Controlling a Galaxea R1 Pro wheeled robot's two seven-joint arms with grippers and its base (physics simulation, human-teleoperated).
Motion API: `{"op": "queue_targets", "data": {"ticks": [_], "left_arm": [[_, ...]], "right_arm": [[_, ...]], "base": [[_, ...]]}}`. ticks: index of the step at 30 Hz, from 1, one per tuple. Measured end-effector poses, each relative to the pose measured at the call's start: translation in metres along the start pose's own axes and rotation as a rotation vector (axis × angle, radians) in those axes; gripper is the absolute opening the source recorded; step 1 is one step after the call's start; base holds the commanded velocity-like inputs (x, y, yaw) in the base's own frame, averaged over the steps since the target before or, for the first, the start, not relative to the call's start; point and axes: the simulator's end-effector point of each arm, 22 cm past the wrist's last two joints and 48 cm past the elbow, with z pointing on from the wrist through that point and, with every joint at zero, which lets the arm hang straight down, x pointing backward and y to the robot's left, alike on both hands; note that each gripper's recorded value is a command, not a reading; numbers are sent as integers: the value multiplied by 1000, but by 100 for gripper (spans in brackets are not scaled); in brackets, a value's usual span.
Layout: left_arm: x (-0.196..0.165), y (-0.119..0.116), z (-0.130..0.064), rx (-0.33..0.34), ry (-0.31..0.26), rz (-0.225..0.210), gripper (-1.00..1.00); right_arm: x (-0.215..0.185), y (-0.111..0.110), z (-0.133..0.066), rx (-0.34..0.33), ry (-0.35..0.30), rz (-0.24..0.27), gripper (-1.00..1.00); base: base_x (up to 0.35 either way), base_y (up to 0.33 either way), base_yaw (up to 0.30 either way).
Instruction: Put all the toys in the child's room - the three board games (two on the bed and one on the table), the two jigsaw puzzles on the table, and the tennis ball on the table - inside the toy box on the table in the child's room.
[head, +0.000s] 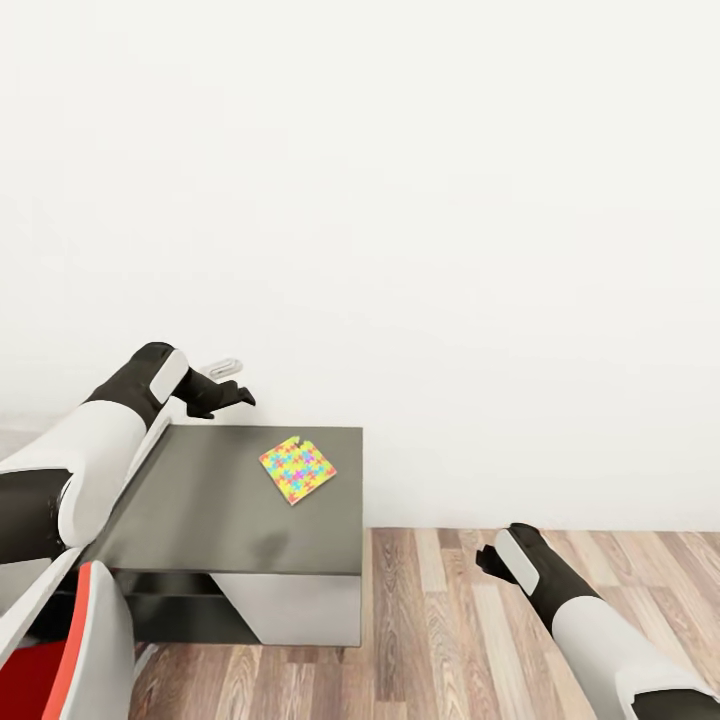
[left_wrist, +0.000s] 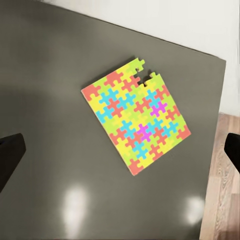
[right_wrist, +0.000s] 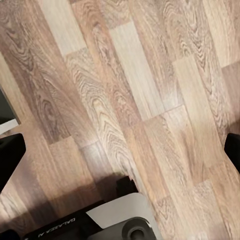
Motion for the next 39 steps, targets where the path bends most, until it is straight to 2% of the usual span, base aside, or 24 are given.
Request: {"op": "queue_targets", "data": {"ticks": [12, 31, 39], "left_arm": [[-1, 1, 0, -4, -2, 2, 100], [0, 1, 0, -4, -2, 3, 100], [-1, 2, 0, -5, -2, 2, 100]], "right_arm": [[-1, -2, 0, 1, -1, 2, 100], [0, 0, 0, -1, 0, 0, 100], [0, 2, 0, -3, 1, 0, 100]], "base": [[78, -67, 0], [116, -146, 0], [23, -29, 0]]}}
